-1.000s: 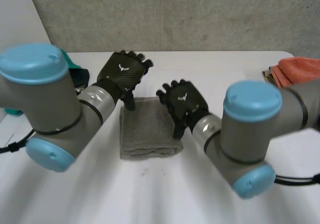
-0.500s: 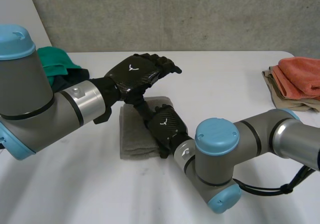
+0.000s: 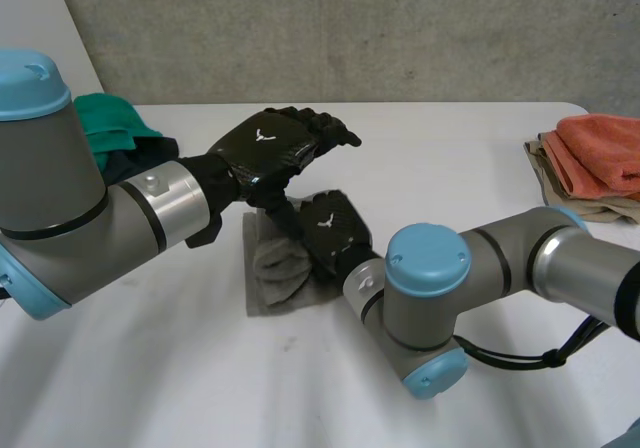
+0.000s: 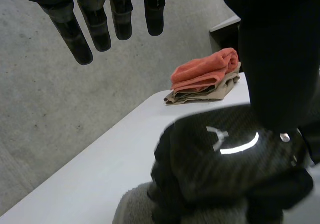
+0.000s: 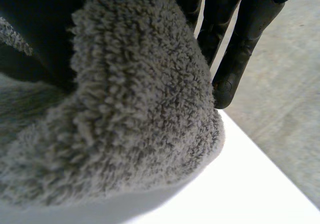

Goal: Fold the laundry.

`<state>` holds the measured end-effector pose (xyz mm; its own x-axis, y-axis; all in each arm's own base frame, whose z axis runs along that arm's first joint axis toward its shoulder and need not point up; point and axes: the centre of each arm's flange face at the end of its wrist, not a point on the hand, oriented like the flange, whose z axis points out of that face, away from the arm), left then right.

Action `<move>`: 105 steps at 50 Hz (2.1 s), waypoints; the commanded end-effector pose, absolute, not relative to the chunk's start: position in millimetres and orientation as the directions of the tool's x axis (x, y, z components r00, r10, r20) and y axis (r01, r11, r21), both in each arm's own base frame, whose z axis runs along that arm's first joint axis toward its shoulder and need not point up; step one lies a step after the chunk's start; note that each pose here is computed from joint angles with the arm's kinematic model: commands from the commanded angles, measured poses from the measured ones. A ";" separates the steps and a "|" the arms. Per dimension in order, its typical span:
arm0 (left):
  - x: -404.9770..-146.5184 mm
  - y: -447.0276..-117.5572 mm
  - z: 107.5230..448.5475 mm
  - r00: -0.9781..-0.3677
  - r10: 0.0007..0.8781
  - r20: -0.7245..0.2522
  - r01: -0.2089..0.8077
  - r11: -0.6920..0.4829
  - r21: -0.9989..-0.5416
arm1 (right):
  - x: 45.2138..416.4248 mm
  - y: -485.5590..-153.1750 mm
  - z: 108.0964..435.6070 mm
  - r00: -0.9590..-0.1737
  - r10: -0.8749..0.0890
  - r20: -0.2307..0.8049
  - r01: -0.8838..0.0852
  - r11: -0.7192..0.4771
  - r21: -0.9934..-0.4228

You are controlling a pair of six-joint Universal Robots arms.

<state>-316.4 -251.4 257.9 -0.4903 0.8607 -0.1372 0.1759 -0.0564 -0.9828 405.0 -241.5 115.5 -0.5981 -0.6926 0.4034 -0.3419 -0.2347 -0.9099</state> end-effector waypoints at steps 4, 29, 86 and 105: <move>-309.8 -259.5 260.0 -0.518 0.848 -0.114 0.161 -0.034 -0.986 | 342.4 -307.8 139.0 -0.708 -0.549 0.444 -0.409 -0.194 -0.892; -307.7 -261.9 260.2 -0.534 0.840 -0.099 0.153 -0.019 -0.988 | 224.7 -465.4 249.9 -0.823 -0.151 0.548 -0.357 -0.614 -0.704; -306.4 -254.0 272.8 -0.533 0.838 -0.114 0.139 -0.046 -0.989 | -111.2 -419.5 273.3 -0.862 0.246 0.444 -0.397 0.217 -0.892; -234.4 -313.7 353.7 -0.911 0.386 -0.144 0.009 -0.330 -0.944 | 118.8 -371.0 365.3 -0.915 -0.080 0.395 -0.291 -0.549 -0.784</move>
<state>-271.1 -285.8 331.0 -0.7877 0.6008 -0.1364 0.0133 -0.2047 -0.9787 25.2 -411.6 381.0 -0.8687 0.2645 0.4189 -0.4931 -0.3812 -0.7820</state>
